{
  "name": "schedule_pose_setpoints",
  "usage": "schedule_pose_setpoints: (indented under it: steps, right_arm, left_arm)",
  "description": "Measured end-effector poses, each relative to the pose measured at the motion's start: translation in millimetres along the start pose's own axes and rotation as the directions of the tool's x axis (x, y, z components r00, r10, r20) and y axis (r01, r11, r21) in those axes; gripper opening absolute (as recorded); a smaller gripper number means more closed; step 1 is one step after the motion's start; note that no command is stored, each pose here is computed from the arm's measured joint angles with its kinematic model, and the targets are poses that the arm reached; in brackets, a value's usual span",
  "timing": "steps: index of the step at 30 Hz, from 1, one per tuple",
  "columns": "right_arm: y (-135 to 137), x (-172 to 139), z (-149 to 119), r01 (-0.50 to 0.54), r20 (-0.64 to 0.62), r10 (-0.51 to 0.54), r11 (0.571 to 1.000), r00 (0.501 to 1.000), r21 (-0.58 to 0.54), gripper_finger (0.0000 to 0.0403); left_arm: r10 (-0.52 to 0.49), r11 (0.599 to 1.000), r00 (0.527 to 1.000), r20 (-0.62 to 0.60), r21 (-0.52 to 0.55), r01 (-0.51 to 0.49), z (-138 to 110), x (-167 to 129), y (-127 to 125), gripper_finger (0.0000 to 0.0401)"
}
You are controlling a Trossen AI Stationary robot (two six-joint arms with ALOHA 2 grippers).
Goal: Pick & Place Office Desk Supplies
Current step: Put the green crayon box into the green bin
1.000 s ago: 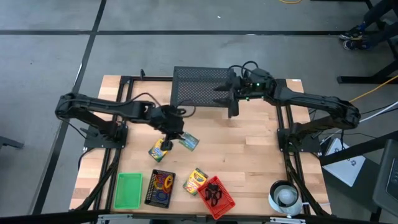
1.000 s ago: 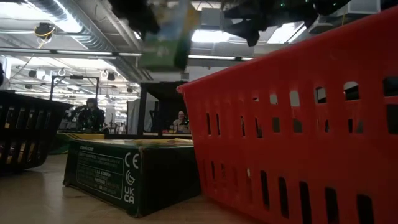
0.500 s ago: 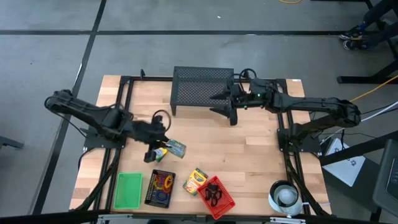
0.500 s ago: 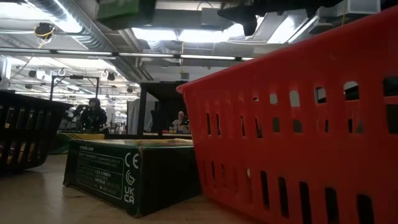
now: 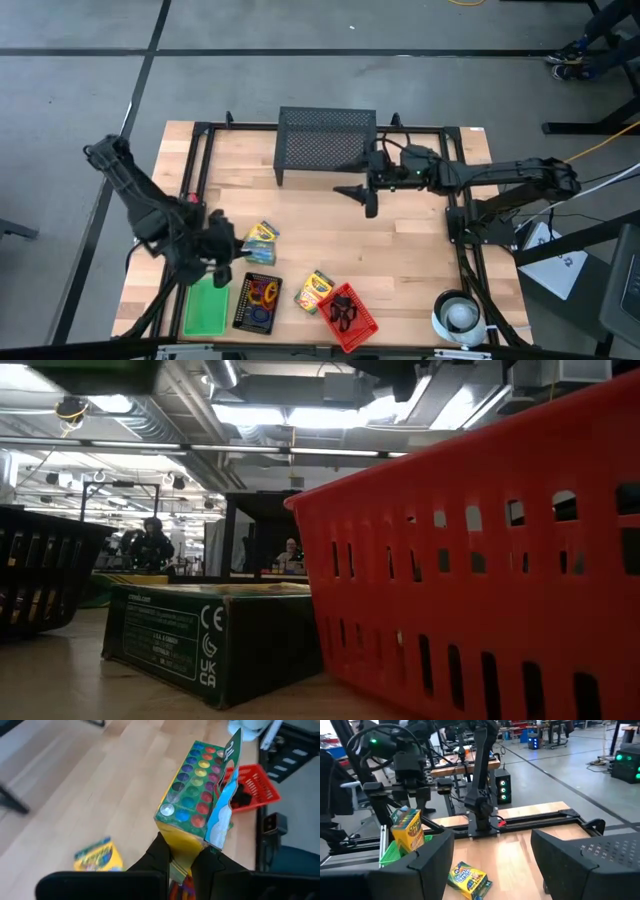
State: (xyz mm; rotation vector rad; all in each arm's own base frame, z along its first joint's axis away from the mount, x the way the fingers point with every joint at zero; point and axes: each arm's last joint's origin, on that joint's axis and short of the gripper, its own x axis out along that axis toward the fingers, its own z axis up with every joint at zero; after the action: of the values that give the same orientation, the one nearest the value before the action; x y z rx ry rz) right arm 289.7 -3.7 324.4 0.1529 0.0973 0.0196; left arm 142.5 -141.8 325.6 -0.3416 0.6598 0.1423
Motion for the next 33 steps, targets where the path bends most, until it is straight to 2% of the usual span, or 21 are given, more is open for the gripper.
schedule_pose_setpoints:
  steps: [11,20,25,33]
  right_arm:
    - [19.4,16.1,-16.4,0.063,-0.018,-0.062,0.996,0.998,0.064,0.0268]
    - [29.6,31.9,-29.5,0.068,-0.001,-0.068,0.989,0.998,0.129,0.0268]
    - [34.6,35.7,-33.0,0.055,0.007,-0.056,0.987,0.998,0.153,0.0268]
    - [35.8,38.5,-35.6,0.102,0.02,-0.107,0.98,0.994,0.169,0.0268]
  left_arm:
    - [-0.005,0.999,1.0,-0.021,-0.048,0.004,-40.6,-19.4,-14.9,0.0033]
    - [0.076,0.991,0.996,-0.054,-0.109,-0.081,-86.0,-31.0,-20.4,0.0033]
    - [0.061,0.985,0.996,-0.063,-0.159,-0.07,-108.7,-39.7,-25.5,0.0033]
    - [0.056,0.979,0.994,-0.097,-0.191,-0.074,-136.6,-48.1,-29.9,0.0033]
